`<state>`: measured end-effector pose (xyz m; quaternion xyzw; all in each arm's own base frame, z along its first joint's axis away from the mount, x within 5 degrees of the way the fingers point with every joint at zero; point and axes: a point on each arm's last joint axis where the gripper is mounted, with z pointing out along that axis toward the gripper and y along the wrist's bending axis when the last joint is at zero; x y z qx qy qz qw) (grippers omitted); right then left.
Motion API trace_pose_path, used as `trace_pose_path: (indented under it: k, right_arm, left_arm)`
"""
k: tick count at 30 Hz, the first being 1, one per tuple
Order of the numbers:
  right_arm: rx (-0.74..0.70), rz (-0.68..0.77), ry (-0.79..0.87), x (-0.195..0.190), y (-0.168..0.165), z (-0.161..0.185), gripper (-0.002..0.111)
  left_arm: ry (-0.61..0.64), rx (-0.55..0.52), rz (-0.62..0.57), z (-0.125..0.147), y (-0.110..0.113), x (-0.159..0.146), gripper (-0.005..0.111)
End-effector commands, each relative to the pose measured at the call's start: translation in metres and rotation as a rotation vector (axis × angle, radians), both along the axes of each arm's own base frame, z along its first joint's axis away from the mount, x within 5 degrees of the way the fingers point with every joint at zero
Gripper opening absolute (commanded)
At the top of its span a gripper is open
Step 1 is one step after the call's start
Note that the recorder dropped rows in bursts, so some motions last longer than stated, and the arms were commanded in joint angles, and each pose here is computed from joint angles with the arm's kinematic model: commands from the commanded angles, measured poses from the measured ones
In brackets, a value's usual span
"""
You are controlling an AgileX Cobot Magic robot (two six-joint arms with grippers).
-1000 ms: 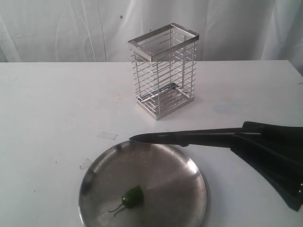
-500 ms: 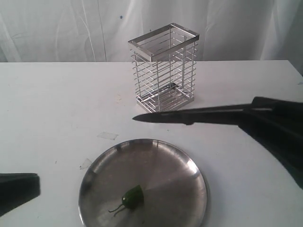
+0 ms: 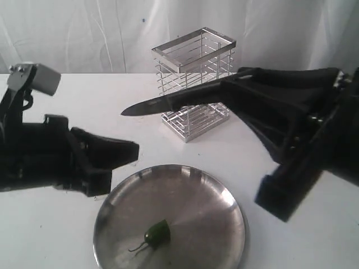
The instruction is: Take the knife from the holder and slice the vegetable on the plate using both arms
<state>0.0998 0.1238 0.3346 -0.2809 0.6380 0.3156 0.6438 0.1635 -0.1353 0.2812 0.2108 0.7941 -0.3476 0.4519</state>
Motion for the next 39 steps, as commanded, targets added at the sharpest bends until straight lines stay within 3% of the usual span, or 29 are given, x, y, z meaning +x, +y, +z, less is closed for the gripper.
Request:
trace_pose_path:
  k: [1,12,17,30,39]
  right_arm:
    - [0.078,-0.016,-0.011,0.010,0.013,0.002,0.005]
    - [0.106,0.013,0.043,0.009,0.020,0.002,0.005]
    - [-0.002,0.049,0.137,0.006,0.023,-0.010,0.005]
    - [-0.228,0.123,0.326,-0.004,0.023,-0.036,0.005]
    - [-0.243,0.128,0.340,-0.005,0.023,-0.038,0.005]
  left_arm:
    - [-0.077,-0.013,-0.034,0.012,-0.010,0.012,0.004]
    - [-0.109,0.063,-0.031,0.000,-0.017,0.029,0.004]
    - [-0.214,0.107,-0.040,0.012,-0.018,0.034,0.004]
    - [-0.263,0.097,-0.019,0.029,-0.020,0.039,0.004]
    - [-0.266,0.073,-0.058,0.030,-0.022,0.036,0.004]
